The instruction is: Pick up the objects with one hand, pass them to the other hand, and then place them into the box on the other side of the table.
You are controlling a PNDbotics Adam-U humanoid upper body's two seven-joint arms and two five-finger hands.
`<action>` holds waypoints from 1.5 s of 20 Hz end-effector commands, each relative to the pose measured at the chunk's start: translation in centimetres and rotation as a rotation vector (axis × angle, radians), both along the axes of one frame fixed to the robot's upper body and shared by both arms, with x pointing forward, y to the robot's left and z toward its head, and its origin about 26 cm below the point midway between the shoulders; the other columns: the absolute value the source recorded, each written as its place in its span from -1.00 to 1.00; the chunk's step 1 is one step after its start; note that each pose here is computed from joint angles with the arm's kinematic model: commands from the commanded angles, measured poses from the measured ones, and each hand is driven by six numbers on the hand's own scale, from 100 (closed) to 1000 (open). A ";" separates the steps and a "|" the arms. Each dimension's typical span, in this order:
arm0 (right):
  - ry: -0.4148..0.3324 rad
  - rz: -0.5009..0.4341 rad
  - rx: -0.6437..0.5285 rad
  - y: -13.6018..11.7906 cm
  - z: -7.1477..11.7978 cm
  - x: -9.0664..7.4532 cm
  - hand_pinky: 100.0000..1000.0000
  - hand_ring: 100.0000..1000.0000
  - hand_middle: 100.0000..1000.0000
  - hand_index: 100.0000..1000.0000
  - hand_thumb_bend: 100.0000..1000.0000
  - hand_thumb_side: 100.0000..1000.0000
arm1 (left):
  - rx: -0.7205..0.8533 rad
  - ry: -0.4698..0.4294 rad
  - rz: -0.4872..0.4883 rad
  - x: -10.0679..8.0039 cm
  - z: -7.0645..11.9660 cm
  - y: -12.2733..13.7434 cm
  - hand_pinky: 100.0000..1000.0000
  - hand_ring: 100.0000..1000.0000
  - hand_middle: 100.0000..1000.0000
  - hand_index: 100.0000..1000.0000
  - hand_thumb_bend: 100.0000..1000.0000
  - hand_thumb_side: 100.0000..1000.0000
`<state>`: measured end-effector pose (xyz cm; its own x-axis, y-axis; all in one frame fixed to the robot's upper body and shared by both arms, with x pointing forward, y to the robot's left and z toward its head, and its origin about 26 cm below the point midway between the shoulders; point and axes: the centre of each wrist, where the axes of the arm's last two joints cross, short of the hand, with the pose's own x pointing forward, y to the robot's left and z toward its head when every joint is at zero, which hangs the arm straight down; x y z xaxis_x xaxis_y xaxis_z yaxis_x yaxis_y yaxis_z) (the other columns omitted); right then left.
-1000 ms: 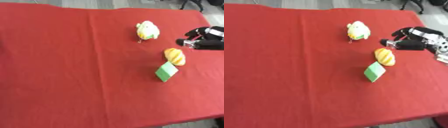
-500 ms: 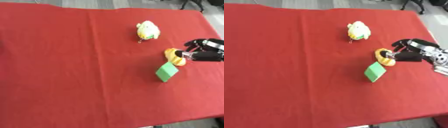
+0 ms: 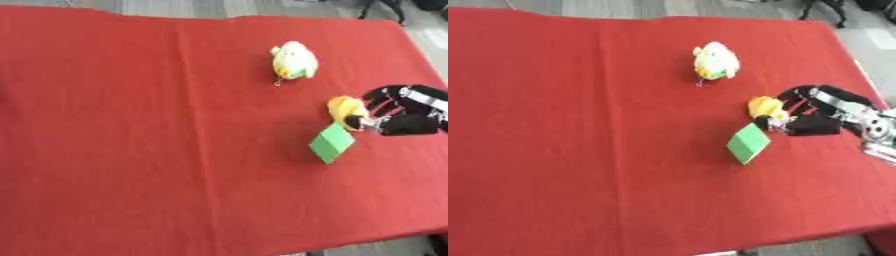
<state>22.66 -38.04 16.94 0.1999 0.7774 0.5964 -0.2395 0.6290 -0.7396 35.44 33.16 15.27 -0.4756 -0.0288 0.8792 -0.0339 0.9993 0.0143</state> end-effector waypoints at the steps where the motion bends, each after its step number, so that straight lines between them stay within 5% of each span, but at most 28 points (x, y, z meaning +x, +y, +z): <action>1: 0.001 0.035 -0.018 -0.1 0.1 -0.1 0.43 0.51 0.42 0.66 -0.09 -0.10 | 0.019 -0.024 -0.005 0.0 1.0 0.1 1.00 0.48 0.42 0.40 -0.96 0.32; 30: 0.061 0.022 0.043 0.5 -1.9 -1.0 0.41 0.46 0.40 0.70 -0.15 -0.05 | 0.016 -0.019 -0.022 0.1 1.0 -0.2 1.00 0.50 0.42 0.38 -0.94 0.34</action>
<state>21.43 -37.51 14.42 0.2265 0.7465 0.6256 -0.3010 0.6645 -0.6840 35.51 32.95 15.28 -0.4699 -0.0272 0.8823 -0.0213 0.9996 0.0195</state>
